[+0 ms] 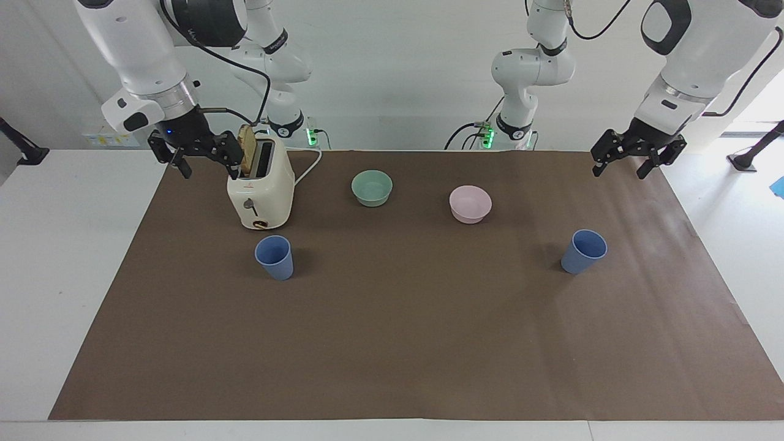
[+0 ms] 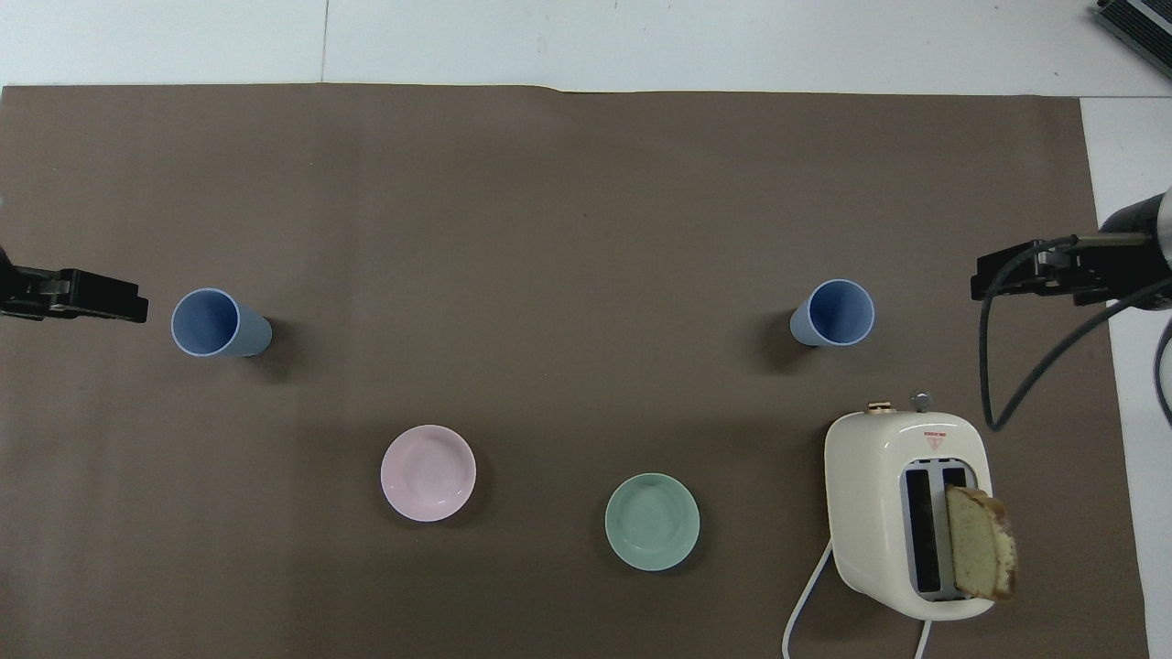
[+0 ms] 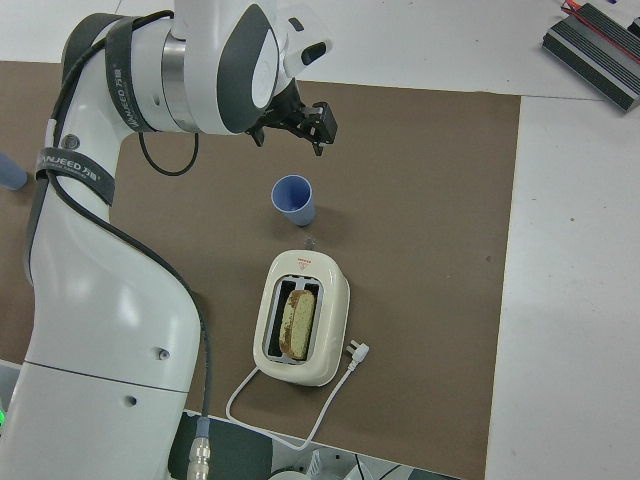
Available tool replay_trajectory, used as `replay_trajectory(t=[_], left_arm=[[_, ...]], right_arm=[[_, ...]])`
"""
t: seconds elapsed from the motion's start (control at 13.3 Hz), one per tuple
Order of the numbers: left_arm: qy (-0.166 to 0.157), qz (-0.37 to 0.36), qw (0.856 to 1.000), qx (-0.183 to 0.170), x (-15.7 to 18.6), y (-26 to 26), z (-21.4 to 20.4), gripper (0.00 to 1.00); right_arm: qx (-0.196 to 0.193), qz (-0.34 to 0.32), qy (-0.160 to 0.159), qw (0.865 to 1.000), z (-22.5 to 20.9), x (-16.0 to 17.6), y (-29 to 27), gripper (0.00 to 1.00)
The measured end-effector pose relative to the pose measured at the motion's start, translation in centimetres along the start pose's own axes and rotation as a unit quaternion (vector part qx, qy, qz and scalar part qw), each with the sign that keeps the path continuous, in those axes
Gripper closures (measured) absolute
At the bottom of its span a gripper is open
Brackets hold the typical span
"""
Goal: Stack blue cups with both arms
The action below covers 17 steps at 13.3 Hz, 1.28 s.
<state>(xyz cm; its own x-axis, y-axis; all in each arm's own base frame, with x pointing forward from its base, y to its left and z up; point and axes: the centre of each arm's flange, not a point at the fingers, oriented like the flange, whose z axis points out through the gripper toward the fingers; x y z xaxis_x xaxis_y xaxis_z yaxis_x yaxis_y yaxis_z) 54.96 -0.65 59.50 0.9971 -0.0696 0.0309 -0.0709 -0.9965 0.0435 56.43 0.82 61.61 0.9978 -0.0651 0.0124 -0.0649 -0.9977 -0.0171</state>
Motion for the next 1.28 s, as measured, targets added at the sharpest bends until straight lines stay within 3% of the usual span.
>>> replay_trajectory(t=[0.53,0.83,1.28], left_arm=[[0.007,-0.040,0.999,0.004,4.0,-5.0,10.9,0.00],[0.000,-0.050,0.999,0.005,4.0,-6.3,17.1,0.00],[-0.018,-0.053,0.998,0.004,2.5,-6.4,20.7,0.00]], right_arm=[[0.000,0.000,0.000,1.000,0.0,0.0,0.0,0.00],[0.000,0.000,0.000,1.000,0.0,0.0,0.0,0.00],[0.000,0.000,0.000,1.000,0.0,0.0,0.0,0.00]])
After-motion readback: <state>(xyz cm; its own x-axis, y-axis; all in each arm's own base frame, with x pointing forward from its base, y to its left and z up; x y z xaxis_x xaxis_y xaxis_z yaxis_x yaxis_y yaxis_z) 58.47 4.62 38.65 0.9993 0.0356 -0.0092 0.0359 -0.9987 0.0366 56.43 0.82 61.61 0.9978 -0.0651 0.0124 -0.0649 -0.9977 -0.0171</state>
